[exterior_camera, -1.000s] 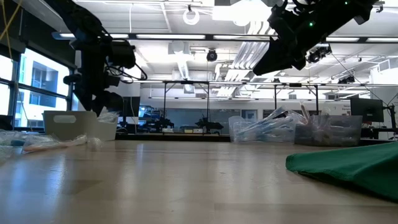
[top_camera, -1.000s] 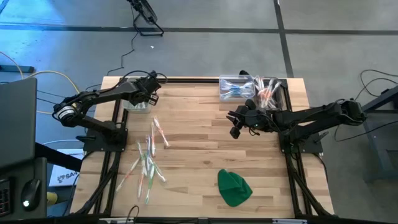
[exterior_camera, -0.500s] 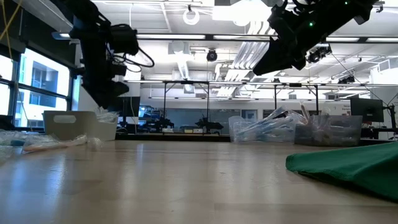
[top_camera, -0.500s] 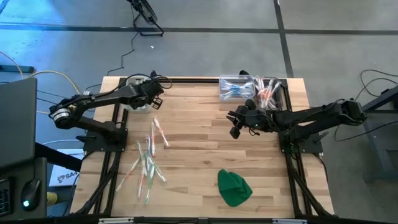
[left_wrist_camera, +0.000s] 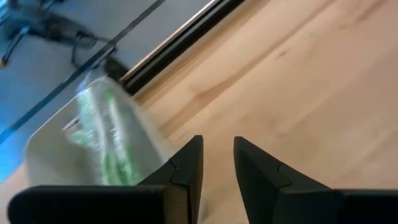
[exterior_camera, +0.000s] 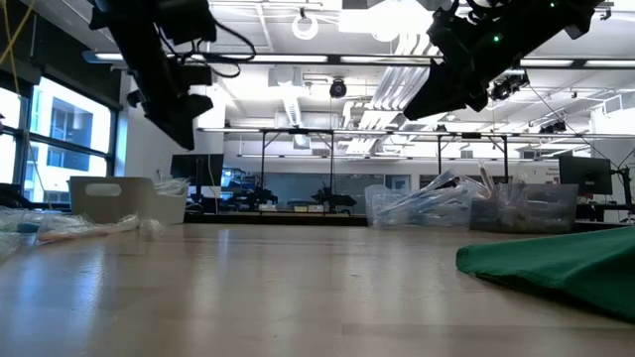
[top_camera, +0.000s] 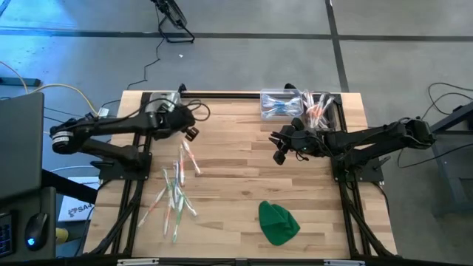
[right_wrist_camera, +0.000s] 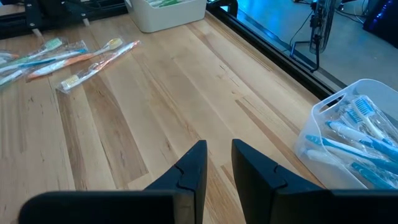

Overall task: Pick & Place Toothbrushes
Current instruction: Put the green toothbrush into the gray bin

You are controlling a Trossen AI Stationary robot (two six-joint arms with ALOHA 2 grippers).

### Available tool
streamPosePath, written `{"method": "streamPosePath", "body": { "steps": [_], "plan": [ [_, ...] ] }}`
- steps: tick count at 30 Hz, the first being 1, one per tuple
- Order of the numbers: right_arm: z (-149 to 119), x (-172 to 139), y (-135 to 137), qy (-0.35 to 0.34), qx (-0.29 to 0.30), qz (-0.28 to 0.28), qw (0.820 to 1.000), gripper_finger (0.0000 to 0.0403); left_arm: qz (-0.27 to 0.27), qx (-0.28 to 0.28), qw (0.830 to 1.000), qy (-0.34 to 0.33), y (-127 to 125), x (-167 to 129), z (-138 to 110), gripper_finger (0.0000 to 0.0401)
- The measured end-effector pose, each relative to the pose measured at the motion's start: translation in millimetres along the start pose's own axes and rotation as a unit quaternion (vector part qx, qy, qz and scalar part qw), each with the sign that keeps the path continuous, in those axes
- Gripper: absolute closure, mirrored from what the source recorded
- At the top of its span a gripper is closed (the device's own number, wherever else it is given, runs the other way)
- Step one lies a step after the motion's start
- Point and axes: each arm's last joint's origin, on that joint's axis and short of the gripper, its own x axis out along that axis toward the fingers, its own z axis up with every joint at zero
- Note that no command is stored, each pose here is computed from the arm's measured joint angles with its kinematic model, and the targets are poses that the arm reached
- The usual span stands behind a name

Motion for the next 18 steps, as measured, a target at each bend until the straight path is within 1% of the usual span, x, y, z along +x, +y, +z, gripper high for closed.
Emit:
{"method": "streamPosePath", "body": {
  "steps": [6, 12, 15, 18],
  "plan": [
    [0.0, 0.0, 0.0, 0.000, 0.000, 0.000, 1.000, 0.0337, -0.054, 0.022, 0.997, -0.056, -21.5, -14.4, 2.9, 0.0318],
    [0.0, 0.0, 0.0, 0.000, -0.001, 0.000, 1.000, 0.0337, -0.102, 0.065, 0.984, -0.128, -39.3, -29.1, 10.0, 0.0318],
    [0.0, 0.0, 0.0, 0.000, -0.002, 0.000, 1.000, 0.0337, -0.114, 0.078, 0.981, -0.140, -43.6, -33.3, 9.8, 0.0318],
    [0.0, 0.0, 0.0, 0.000, -0.002, 0.000, 1.000, 0.0337, -0.122, 0.077, 0.980, -0.139, -45.2, -34.7, 8.7, 0.0318]
  ]
}}
